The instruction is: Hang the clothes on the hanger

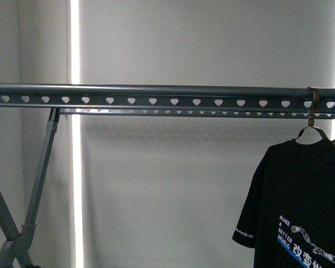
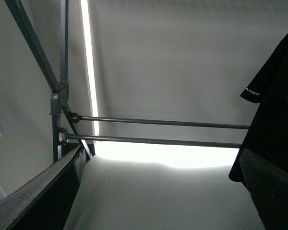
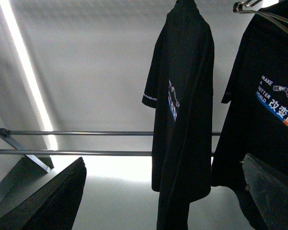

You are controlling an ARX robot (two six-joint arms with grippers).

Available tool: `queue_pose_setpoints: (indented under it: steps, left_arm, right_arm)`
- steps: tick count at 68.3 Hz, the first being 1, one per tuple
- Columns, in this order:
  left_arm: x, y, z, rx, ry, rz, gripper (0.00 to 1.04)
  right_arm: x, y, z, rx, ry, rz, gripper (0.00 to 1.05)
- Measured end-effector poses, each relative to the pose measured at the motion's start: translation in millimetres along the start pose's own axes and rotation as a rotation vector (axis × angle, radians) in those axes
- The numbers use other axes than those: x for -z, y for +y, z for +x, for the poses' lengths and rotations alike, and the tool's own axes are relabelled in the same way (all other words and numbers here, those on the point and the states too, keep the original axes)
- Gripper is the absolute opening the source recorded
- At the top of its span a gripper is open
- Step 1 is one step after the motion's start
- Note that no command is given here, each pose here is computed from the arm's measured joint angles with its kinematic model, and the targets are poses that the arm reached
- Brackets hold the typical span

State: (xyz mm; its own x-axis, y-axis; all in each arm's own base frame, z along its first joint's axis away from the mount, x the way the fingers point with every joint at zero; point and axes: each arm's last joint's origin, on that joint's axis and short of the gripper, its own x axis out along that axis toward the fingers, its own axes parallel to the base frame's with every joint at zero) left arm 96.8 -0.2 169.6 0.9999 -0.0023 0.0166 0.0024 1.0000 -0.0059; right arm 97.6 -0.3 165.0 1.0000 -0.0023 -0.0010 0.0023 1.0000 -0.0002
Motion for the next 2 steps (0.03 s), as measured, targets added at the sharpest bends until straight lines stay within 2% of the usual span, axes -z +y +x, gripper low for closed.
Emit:
queue_pose_setpoints:
  steps: [2]
  left_arm:
    - [0.0,0.0,0.0,0.0,0.0,0.0,0.98]
  right_arm:
    - [0.0,0.0,0.0,0.0,0.0,0.0,0.97]
